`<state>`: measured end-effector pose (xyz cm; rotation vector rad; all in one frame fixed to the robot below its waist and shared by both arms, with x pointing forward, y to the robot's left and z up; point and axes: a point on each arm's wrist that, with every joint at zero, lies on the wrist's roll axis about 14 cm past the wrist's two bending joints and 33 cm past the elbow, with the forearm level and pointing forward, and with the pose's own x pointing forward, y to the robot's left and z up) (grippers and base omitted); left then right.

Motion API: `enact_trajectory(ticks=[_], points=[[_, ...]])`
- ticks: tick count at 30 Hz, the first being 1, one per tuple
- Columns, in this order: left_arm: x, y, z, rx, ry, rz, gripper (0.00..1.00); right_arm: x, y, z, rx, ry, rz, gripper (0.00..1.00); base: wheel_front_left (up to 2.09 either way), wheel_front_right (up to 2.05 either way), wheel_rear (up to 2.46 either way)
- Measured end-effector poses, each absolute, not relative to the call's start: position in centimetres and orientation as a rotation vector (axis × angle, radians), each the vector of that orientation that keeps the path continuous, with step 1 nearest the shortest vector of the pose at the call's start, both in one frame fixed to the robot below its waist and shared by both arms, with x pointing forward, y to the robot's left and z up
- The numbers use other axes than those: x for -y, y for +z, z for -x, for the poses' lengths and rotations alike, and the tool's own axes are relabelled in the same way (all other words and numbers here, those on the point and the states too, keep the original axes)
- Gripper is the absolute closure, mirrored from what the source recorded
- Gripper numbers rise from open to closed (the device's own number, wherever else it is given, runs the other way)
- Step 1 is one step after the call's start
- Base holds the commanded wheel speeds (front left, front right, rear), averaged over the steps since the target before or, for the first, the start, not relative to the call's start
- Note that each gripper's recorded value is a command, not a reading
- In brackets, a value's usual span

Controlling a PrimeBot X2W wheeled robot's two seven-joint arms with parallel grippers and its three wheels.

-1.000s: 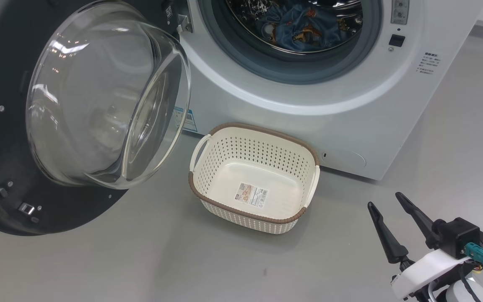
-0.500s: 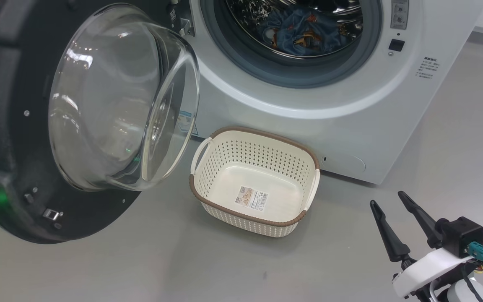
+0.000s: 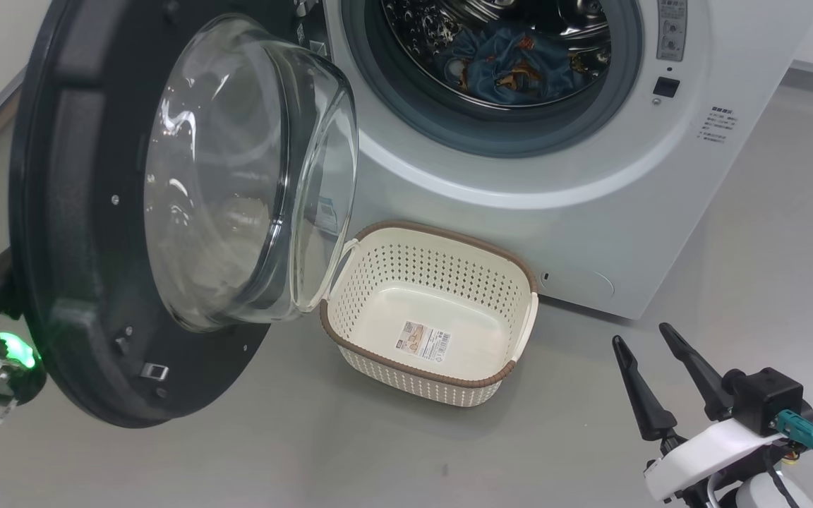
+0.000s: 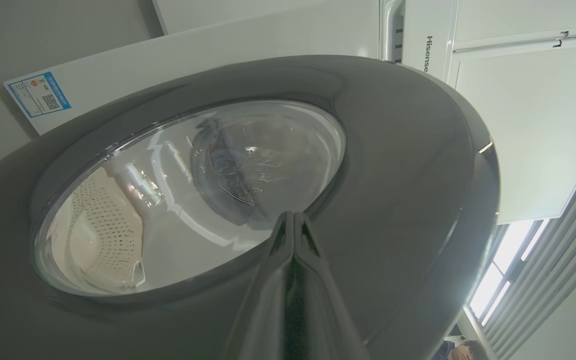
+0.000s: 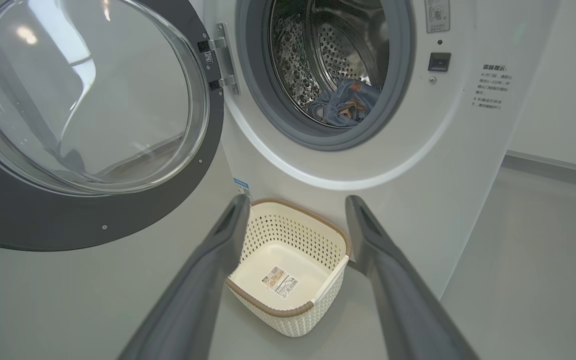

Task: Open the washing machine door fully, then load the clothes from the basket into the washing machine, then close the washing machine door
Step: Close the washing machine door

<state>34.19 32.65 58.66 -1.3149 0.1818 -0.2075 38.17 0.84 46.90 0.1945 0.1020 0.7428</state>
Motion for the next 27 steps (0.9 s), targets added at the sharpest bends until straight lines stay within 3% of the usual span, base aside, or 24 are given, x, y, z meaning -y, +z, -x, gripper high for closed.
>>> enact_trajectory(ticks=[27], points=[[-18.0,61.6,-36.0,-0.284,-0.678,1.314,1.0,0.4,47.6,-36.7,-0.088,0.667,-0.25,0.0,0.0,0.0,0.0]])
